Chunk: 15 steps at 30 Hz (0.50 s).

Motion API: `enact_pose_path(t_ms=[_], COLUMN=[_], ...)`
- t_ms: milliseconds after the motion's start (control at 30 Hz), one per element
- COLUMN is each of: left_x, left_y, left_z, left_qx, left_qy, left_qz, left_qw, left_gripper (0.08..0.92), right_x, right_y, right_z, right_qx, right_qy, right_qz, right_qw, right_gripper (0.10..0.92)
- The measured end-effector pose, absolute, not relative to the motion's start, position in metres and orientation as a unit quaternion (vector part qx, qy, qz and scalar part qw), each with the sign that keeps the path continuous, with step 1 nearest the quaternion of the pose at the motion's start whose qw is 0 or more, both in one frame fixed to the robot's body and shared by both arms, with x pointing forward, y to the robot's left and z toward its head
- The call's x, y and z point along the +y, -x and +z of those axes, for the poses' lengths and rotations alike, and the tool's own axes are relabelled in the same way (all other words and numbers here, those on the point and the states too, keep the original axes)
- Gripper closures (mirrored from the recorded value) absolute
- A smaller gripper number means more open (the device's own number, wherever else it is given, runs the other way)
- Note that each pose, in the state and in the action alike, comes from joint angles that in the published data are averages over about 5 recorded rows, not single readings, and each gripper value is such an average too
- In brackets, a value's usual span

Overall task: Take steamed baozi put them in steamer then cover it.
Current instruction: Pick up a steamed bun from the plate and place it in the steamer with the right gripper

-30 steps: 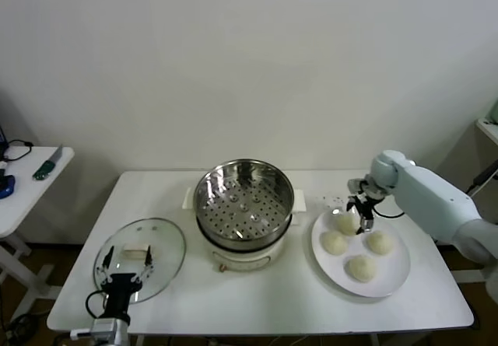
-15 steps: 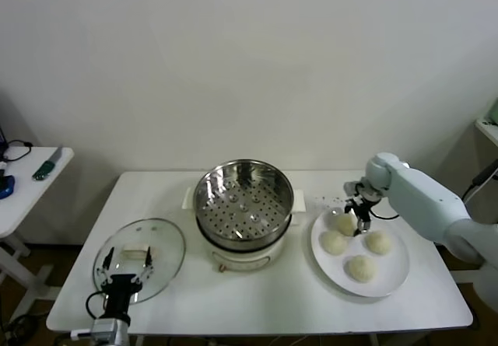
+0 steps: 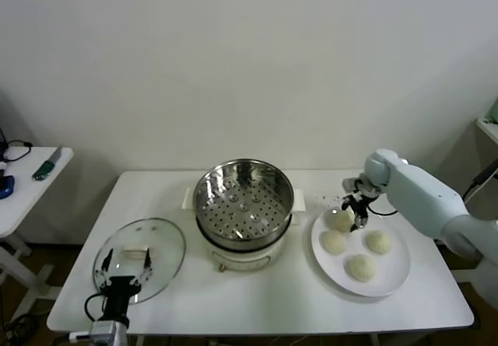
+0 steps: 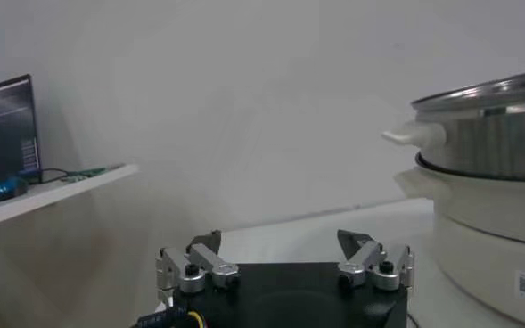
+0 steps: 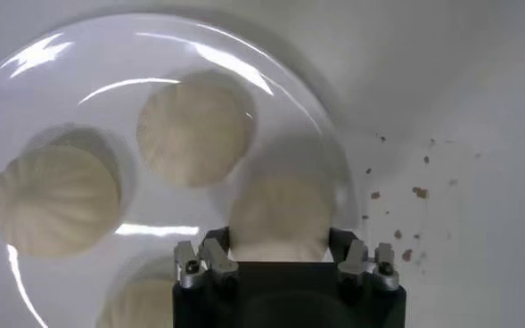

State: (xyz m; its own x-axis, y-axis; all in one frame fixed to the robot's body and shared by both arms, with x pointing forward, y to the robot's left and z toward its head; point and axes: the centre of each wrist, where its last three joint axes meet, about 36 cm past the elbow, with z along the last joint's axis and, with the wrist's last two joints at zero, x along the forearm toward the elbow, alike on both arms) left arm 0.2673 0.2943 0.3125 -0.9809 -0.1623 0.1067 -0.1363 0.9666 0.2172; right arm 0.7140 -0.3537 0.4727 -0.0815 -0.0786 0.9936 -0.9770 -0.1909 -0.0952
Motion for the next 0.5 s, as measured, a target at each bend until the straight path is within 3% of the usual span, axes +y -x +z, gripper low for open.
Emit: enact_pose_path(t_ms=[267,500], left_x=[0.294,0.293], left_y=[-0.264,-0.262], left_z=[0.314,0.314], left_qx=[-0.990,-0.990], left_qy=[-0.074,-0.071], left_qz=[-0.106,-0.105], left_qw=[0.062,0.063], left_gripper=[0.177,0.177], right_x=[-0.323,-0.266], right_y=[-0.734,-0.745], right_z=[0.550,0.635], right_qx=[-0.453,-0.391], right_qy=[-0.559,-0.572], right_qz=[0.603,0.671], right_qw=[0.345,0.265], right_gripper=[0.318,0.315])
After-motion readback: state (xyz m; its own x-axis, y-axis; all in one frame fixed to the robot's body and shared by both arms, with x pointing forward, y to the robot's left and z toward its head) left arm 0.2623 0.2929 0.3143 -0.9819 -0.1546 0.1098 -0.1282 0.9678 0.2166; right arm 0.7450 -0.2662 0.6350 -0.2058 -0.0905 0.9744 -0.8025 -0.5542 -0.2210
